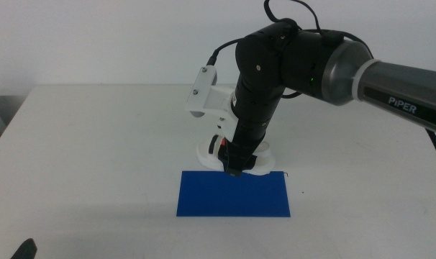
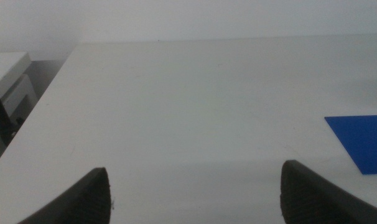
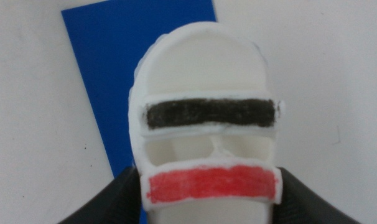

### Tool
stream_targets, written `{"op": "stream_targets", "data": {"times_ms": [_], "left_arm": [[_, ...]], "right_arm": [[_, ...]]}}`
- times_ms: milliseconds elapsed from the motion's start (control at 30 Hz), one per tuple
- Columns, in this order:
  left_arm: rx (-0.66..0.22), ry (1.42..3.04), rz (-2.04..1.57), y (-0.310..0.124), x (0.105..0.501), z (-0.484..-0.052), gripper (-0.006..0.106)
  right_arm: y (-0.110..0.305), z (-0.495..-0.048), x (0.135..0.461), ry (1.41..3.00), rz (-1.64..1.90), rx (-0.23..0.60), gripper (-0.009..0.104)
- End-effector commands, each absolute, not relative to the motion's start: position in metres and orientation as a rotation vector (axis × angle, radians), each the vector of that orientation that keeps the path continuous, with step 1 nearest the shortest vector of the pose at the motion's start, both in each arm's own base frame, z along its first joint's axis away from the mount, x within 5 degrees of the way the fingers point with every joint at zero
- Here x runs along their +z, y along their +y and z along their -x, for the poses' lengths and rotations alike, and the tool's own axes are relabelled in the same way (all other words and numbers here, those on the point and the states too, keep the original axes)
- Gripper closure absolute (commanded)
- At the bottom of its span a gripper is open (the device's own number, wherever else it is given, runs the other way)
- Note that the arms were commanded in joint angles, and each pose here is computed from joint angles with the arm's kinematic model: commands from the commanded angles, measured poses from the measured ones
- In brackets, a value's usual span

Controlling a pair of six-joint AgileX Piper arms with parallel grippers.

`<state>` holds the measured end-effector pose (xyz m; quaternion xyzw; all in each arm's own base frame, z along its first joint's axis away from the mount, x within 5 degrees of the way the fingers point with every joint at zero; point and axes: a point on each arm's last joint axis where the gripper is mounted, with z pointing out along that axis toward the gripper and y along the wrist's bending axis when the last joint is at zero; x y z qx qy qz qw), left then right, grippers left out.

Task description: Use one arm to grab the shoe from the table and place it on the mat.

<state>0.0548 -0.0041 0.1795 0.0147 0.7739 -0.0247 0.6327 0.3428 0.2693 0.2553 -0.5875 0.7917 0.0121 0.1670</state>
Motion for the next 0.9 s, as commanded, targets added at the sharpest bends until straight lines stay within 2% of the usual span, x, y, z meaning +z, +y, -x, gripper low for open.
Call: {"op": "stream_targets", "data": {"times_ms": [0, 267, 500, 767, 867], "left_arm": [[-0.065, 1.685, -0.021, -0.004, 0.185, -0.055, 0.007], [-0.065, 1.685, -0.021, -0.004, 0.185, -0.055, 0.007], [-0.065, 1.685, -0.021, -0.004, 0.185, -0.055, 0.007], [-0.065, 1.685, -0.021, -0.004, 0.185, -0.055, 0.007], [-0.065, 1.685, -0.021, -0.004, 0.185, -0.055, 0.007]], "right_arm": [[0.268, -0.343, 0.283, 2.153, 1.642, 0.027, 0.099], [0.271, -0.352, 0.252, 2.230, 1.678, 0.036, 0.099], [0.277, -0.356, 0.227, 2.221, 1.770, 0.063, 0.099], [0.280, -0.357, 0.216, 2.188, 1.835, 0.084, 0.099], [0.281, -0.357, 0.216, 2.192, 1.834, 0.093, 0.095]]}}
